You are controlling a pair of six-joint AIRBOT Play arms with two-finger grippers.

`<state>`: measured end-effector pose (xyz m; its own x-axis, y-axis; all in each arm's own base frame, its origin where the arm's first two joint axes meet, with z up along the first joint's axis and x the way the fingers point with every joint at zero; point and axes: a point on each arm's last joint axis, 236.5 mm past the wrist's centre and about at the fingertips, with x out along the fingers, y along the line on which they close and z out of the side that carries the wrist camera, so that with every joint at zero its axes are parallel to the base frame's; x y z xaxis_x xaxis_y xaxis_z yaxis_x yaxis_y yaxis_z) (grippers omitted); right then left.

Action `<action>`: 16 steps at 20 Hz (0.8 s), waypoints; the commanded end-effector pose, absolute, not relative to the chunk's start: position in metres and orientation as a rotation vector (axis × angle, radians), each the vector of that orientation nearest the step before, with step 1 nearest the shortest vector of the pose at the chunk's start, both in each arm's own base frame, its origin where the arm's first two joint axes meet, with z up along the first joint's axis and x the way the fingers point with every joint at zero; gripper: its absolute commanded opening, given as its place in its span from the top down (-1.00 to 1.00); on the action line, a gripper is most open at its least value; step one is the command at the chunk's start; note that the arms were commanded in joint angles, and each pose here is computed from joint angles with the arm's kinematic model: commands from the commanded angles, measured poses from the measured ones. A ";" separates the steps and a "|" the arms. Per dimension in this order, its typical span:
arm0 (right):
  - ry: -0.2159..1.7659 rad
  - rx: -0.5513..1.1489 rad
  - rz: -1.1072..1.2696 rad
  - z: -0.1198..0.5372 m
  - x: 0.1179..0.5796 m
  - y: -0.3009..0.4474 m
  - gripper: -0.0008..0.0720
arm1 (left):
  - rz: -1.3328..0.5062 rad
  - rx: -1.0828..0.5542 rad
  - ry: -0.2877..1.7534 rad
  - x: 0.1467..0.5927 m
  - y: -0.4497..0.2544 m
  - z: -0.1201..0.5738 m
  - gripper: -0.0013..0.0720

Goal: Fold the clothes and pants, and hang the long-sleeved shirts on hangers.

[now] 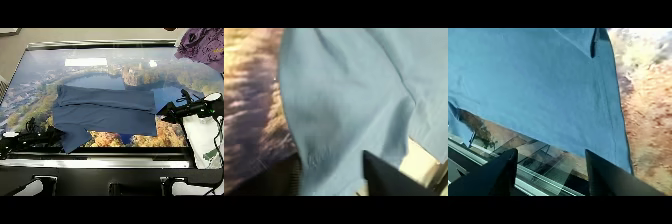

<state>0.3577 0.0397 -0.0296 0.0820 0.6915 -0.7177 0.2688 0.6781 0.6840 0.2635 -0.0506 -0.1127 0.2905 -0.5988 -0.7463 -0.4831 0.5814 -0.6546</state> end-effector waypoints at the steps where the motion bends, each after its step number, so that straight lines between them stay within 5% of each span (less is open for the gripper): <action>1: 1.501 0.831 0.387 -0.028 0.357 0.041 -0.33 | -0.079 -1.014 1.366 0.264 -0.055 -0.127 0.33; 3: 1.520 0.788 0.391 -0.027 0.349 0.038 -0.32 | -0.083 -1.011 1.369 0.264 -0.056 -0.127 0.91; 5: 1.577 0.692 0.336 -0.035 0.334 0.022 -0.32 | -0.083 -1.010 1.367 0.265 -0.055 -0.127 0.91; 16: 1.652 0.811 0.274 -0.107 0.280 0.030 -0.32 | -0.134 -1.005 1.388 0.259 -0.063 -0.122 0.91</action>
<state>0.2908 0.0221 -0.0911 -0.0495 0.6220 -0.7815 0.3484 0.7440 0.5701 0.2622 -0.0594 -0.1240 0.2581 -0.6045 -0.7536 -0.4713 0.6022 -0.6445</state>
